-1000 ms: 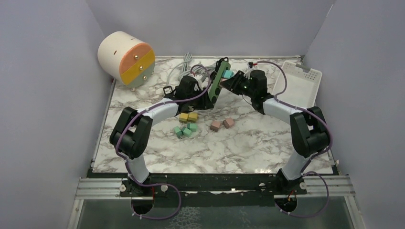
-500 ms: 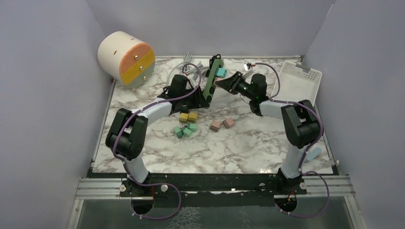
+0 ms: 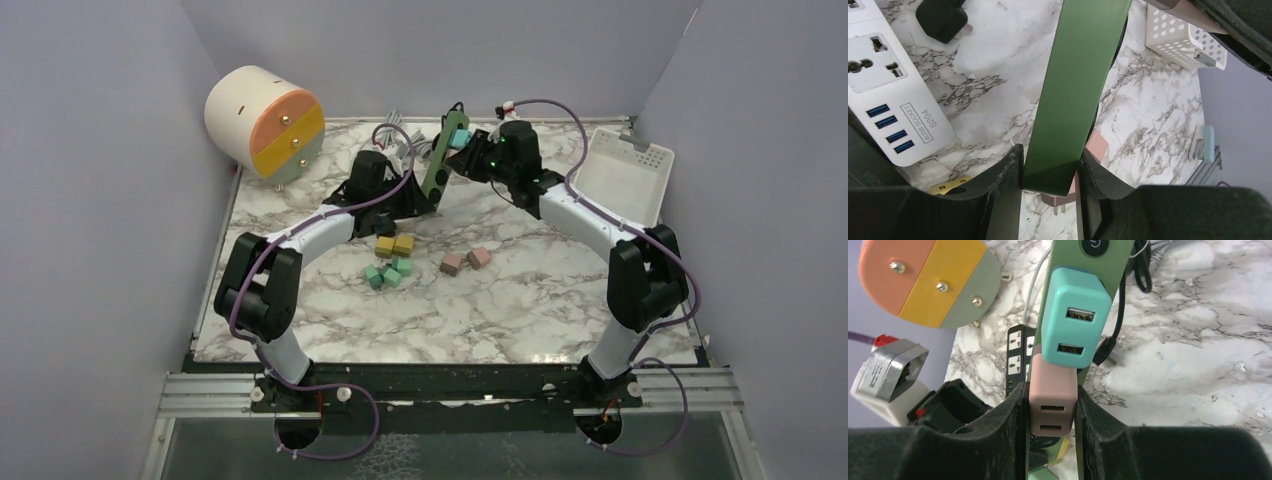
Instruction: Pull the plug off the socket
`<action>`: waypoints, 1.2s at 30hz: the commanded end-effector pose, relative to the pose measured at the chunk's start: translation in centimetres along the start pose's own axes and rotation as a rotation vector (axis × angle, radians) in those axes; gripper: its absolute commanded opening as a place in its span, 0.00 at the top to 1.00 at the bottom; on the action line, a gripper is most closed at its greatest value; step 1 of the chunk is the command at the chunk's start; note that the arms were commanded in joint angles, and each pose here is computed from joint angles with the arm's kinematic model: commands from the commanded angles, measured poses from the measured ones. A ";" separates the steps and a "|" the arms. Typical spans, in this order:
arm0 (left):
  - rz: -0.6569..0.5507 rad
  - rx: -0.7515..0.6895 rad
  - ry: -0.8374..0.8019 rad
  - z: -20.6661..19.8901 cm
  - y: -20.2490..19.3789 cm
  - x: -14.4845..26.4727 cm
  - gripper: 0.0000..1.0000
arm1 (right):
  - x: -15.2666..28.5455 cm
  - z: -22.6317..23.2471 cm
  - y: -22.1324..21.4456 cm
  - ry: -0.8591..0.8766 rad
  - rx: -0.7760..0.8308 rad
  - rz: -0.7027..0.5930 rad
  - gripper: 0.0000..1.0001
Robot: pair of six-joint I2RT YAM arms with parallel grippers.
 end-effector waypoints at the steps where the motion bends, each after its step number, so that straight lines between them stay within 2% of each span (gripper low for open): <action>1: -0.398 0.022 0.043 -0.9 10.4 2.0 1.00 | 4.8 3.7 -6.7 0.369 0.102 0.289 0.99; 4: -0.403 0.021 0.043 -1.0 10.7 2.1 1.00 | 7.5 7.0 -7.9 0.737 0.062 0.344 0.99; 7: -0.413 0.017 0.044 -1.2 11.0 2.3 1.00 | 8.5 7.9 -8.3 0.862 0.038 0.366 0.99; 10: -0.415 0.009 0.051 -1.3 11.1 2.5 1.00 | 7.1 6.9 -7.8 0.719 0.062 0.335 0.99; 14: -0.419 0.008 0.056 -1.3 11.1 2.7 1.00 | 4.6 4.3 -5.9 0.297 0.179 0.254 0.99; 18: -0.420 0.012 0.054 -1.2 11.1 2.5 1.00 | 4.6 2.5 -5.0 0.126 0.187 0.225 0.99; 21: -0.418 0.006 0.054 -1.3 11.1 2.5 1.00 | 4.7 0.7 -6.9 0.085 0.202 0.277 0.99; 27: -0.405 -0.037 0.059 -1.2 10.9 2.9 1.00 | 4.4 -3.6 -14.2 0.039 0.219 0.561 0.99; 36: -0.365 -0.107 0.053 -1.0 9.3 3.7 1.00 | 3.3 -5.6 -17.0 0.018 0.233 0.660 0.98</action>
Point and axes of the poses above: each gripper's point midway between its finger pads, its own x axis back along the fingers, its own z axis along the line the jaws close on, y = z × x, the point moved 3 cm from there along x, back along the fingers, and after that the axes turned 2 degrees about x, right-handed, at the moved point
